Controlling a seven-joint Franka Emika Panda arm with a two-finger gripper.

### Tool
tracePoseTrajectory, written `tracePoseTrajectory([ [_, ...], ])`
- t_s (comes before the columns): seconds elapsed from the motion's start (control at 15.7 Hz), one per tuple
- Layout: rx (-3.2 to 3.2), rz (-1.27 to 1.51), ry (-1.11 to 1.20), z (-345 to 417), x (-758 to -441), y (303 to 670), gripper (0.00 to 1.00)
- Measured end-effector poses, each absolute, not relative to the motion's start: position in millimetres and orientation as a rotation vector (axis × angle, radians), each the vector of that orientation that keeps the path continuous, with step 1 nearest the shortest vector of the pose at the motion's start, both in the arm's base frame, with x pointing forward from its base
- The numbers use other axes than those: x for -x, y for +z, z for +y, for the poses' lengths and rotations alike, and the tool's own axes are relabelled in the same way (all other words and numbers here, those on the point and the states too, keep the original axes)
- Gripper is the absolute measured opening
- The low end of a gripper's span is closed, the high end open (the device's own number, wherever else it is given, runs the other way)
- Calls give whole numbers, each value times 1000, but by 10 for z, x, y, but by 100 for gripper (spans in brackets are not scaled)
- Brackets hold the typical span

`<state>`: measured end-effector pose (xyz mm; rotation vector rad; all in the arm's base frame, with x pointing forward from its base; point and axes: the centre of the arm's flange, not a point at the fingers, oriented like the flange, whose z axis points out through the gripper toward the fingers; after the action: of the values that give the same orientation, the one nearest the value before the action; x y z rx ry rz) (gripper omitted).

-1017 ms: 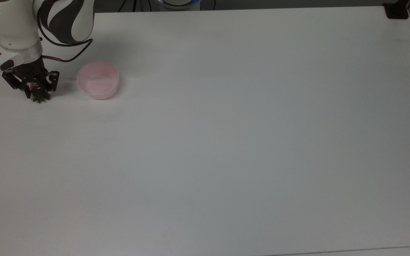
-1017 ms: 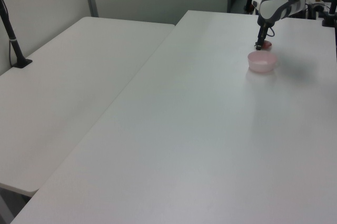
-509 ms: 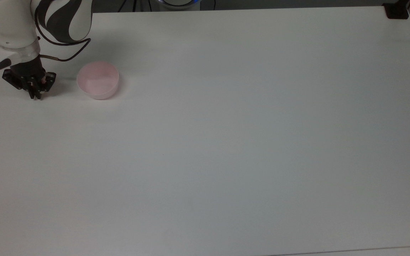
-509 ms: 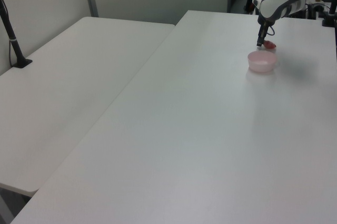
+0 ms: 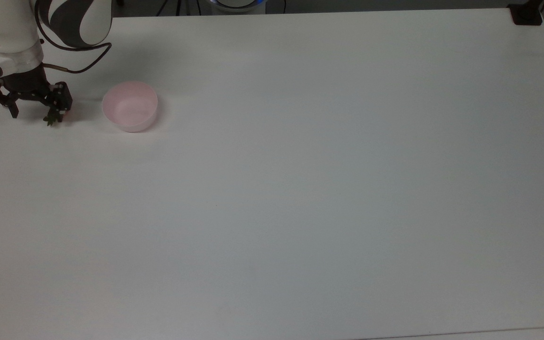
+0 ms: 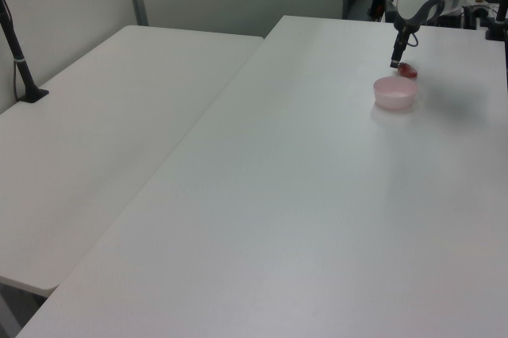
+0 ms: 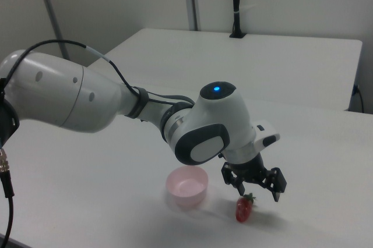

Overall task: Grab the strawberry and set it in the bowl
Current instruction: 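Close the gripper around the red strawberry, then lift the held strawberry and carry it toward the pink bowl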

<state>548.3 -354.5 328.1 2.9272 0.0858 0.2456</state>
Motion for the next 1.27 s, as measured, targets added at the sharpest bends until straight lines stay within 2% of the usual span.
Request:
tracePoseTrajectory([
  [0.19,-2951,50,215,-3539,-5400,3211,100],
  [0.51,-2990,-178,165,-3482,-5267,2991,100],
  [0.83,-3039,-210,84,-3430,-5216,3002,97],
  [0.95,-3056,-213,63,-3410,-5194,3047,77],
  [1.08,-3062,-214,63,-3402,-5186,3104,72],
  [1.14,-3062,-215,67,-3401,-5185,3123,67],
  [1.27,-3062,-215,72,-3402,-5185,3143,43],
])
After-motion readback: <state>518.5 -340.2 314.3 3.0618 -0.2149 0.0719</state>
